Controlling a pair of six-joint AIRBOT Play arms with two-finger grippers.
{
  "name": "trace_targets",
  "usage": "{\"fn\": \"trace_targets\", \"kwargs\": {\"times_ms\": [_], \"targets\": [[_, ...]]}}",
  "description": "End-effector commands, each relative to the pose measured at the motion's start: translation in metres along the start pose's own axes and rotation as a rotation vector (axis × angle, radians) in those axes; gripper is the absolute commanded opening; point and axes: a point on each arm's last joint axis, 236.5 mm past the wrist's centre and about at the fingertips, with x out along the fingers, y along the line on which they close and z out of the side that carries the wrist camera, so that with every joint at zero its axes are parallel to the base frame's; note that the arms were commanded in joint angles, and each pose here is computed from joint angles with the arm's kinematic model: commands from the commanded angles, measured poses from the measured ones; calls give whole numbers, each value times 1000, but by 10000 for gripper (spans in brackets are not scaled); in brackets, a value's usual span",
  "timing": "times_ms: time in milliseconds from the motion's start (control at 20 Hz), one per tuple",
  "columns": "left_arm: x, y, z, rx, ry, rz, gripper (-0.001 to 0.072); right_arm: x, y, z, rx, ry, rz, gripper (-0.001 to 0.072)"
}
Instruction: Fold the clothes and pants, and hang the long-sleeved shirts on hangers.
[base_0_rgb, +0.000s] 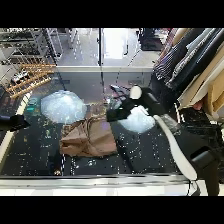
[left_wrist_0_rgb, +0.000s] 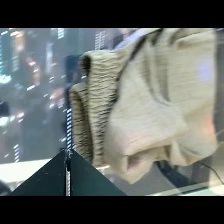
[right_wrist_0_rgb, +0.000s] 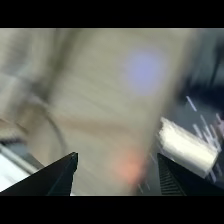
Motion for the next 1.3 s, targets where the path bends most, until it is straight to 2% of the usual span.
{"fn": "trace_targets", "kwargs": {"times_ms": [0, 50, 100, 400, 600, 650, 750, 850, 950, 1100, 1250], "targets": [[0, -10, 3, -8, -16, -43, 14, 19, -60, -41, 230, 98, 115, 596], [1, -10, 1, -10, -12, -45, 14, 33, -63, -41, 246, 80, 159, 651], [2, -9, 0, -13, -6, -46, 14, 44, -61, -39, 252, 65, 218, 658], [4, -11, -7, 0, 20, -56, 14, 95, -23, -2, 253, 28, 523, 657], [3, -14, -16, 3, 55, -71, 14, 134, 20, 6, 211, 118, 576, 625], [3, -15, -17, 3, 61, -73, 14, 141, 39, 7, 172, 132, 599, 499], [3, -15, -17, 3, 61, -73, 14, 143, 67, 17, 94, 103, 594, 35], [3, -16, -19, 7, 72, -78, 14, 118, 75, 33, 75, 66, 564, 17], [2, -18, -26, 14, 101, -91, 14, 74, 57, 46, 81, 19, 454, 16], [2, -19, -28, 31, 107, -95, 14, -32, 26, 56, 125, -114, 355, 15], [2, -19, -28, 64, 105, -96, 14, -158, -14, 60, 222, -364, 279, 14]]}}
